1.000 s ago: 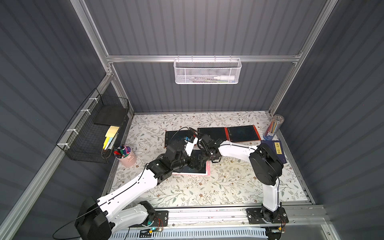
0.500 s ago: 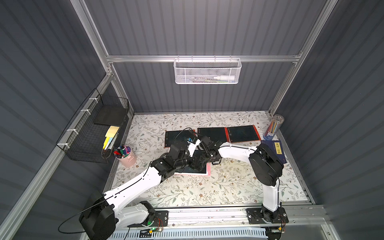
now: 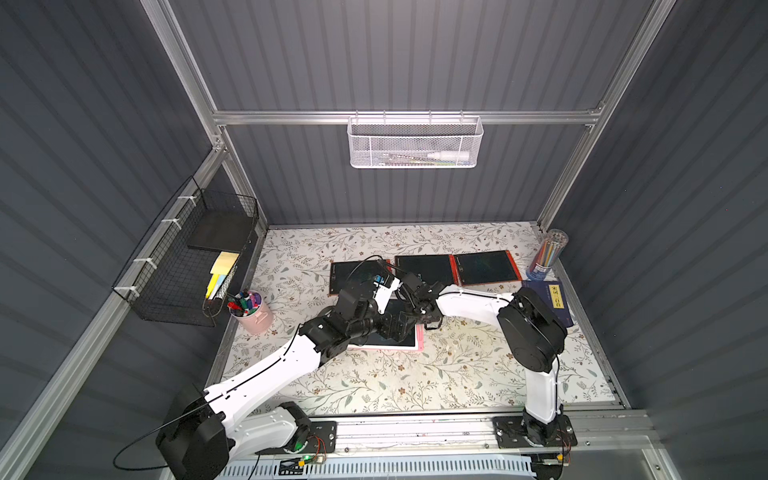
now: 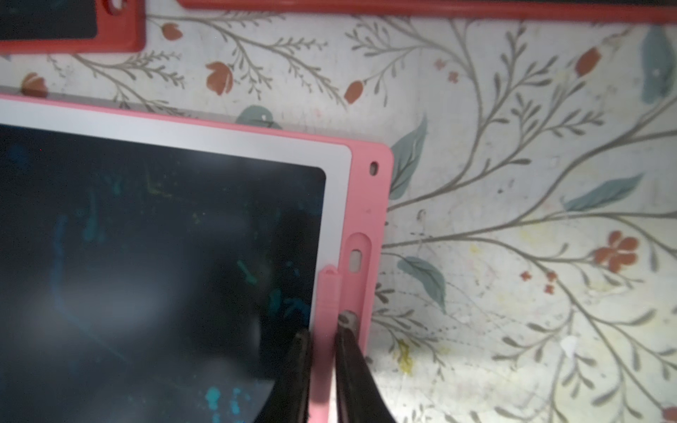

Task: Place the stylus back onto the writing tablet
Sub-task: Adjust the stylus on the writing tablet.

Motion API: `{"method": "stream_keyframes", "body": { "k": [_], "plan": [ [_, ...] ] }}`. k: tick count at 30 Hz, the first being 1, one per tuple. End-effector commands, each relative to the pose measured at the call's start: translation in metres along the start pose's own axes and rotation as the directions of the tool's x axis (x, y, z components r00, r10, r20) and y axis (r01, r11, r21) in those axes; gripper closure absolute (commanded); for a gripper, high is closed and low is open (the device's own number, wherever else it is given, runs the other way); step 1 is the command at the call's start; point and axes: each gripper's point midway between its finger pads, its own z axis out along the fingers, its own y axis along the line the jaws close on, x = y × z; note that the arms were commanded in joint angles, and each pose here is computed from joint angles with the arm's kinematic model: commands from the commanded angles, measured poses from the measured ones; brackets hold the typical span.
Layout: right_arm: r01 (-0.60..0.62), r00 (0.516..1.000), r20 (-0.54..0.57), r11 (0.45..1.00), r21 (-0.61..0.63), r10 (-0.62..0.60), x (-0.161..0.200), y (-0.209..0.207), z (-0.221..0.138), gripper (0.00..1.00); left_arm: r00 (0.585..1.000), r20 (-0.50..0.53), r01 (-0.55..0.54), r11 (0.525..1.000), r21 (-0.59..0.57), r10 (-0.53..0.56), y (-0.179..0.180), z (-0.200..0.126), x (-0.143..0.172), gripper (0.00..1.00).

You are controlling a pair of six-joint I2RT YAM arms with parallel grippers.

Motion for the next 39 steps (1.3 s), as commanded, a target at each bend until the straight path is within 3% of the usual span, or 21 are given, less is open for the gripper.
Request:
{"method": "stream_keyframes", "body": {
  "k": [1,12,18,28,39],
  "plan": [
    [0.015,1.000,0.005,0.998,0.063,-0.015,-0.001,-0.011,-0.002,0.82,0.999,0.019,-0.027,0.999,0.020,0.026,-0.004,-0.006,-0.003,0.01],
    [0.048,0.999,0.023,0.996,0.081,-0.050,-0.010,-0.012,-0.008,0.83,0.999,0.024,-0.024,1.000,0.017,0.024,-0.003,-0.007,-0.004,0.01],
    [0.050,0.999,0.013,0.997,0.061,-0.051,-0.008,-0.010,-0.006,0.82,0.999,0.025,0.024,0.999,-0.044,-0.022,0.005,-0.014,-0.006,0.01],
    [-0.043,0.999,-0.001,0.999,0.018,0.043,-0.006,-0.013,-0.004,0.81,0.992,0.047,0.117,0.993,0.011,-0.117,-0.009,-0.039,-0.002,0.01],
    [-0.051,0.999,0.002,0.998,-0.031,0.051,-0.006,-0.008,-0.007,0.82,0.992,0.029,0.123,0.992,0.014,-0.124,-0.005,-0.035,0.010,0.01]
  ]
}}
